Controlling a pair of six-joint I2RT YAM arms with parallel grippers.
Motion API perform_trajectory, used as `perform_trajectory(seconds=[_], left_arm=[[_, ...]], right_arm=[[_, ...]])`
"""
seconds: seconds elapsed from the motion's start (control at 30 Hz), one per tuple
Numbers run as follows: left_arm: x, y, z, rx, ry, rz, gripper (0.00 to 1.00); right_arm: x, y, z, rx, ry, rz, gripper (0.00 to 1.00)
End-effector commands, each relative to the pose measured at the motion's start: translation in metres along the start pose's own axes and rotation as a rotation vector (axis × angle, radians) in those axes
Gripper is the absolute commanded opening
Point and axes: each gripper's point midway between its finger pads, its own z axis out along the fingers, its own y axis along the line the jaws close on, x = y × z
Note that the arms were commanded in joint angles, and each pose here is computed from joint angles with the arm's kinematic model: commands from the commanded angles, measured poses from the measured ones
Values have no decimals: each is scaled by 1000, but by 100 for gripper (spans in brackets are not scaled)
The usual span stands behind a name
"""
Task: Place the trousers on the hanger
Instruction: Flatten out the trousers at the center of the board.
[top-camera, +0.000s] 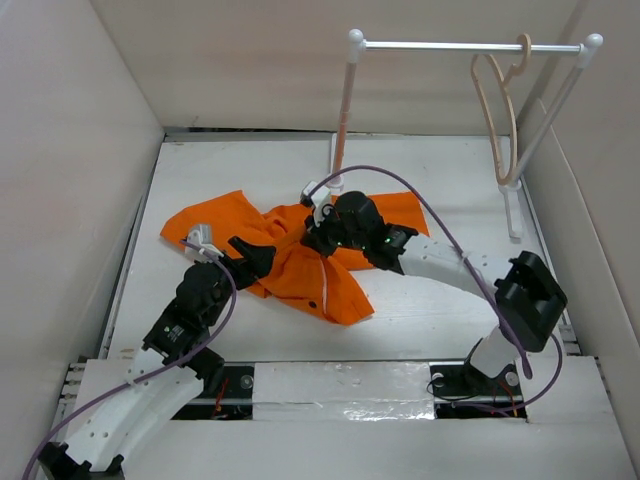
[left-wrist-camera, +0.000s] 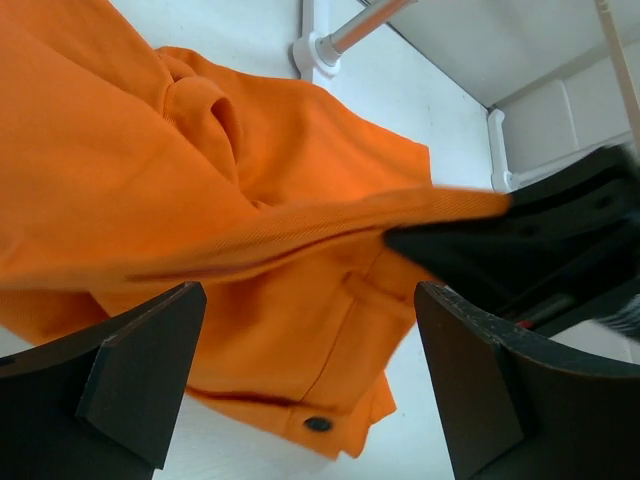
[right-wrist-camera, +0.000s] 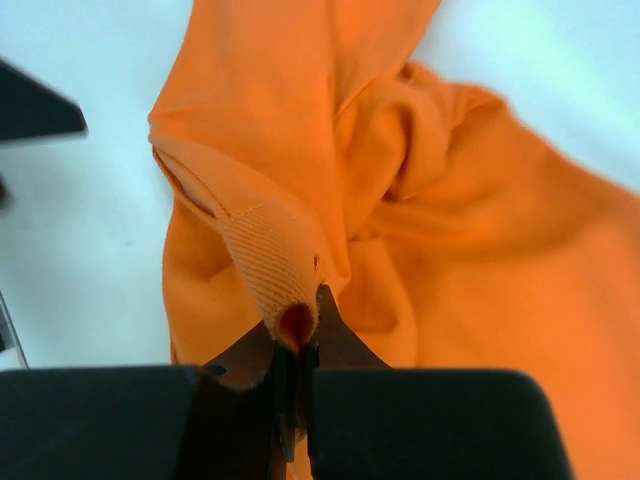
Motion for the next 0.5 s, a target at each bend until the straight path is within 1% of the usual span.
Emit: perform_trajectory(seconds=[0.0, 0.03, 0.07, 0.1, 0.13, 0.17, 0.2, 0.27, 0.3, 0.4, 0.43, 0.47], left_arm=[[-6, -5, 1, 22, -24, -33, 85], [-6, -7, 1, 29, -22, -34, 87], [-6, -9, 0, 38, -22, -36, 90], [-7, -11, 1, 49, -27, -40, 92], [-6, -12, 1, 57, -25, -44, 93], [-6, -12, 1, 60, -25, -48, 93], [-6, -13, 1, 66, -30, -56, 94], [-3, -10, 2, 60, -28, -65, 97], [-3, -11, 3, 69, -31, -73, 97], [6, -6, 5, 72, -21, -90, 99], [10, -2, 6, 65, -13, -91, 99], [11, 1, 6, 57, -13, -93, 99]], right_arm=[[-104, -36, -55, 207, -194, -69, 0], [-109, -48, -74, 275, -179, -69, 0], [-124, -64, -96, 344, -204, -67, 0], [-157, -73, -137, 427, -283, -77, 0], [-160, -79, -155, 464, -276, -77, 0], [-168, -91, -177, 512, -298, -72, 0], [-182, -91, -206, 532, -347, -79, 0], [-177, -96, -229, 565, -333, -73, 0], [-180, -99, -250, 597, -360, -71, 0], [-159, -103, -261, 621, -333, -60, 0], [-157, -102, -274, 641, -354, -55, 0], [-142, -105, -271, 651, -329, -47, 0]])
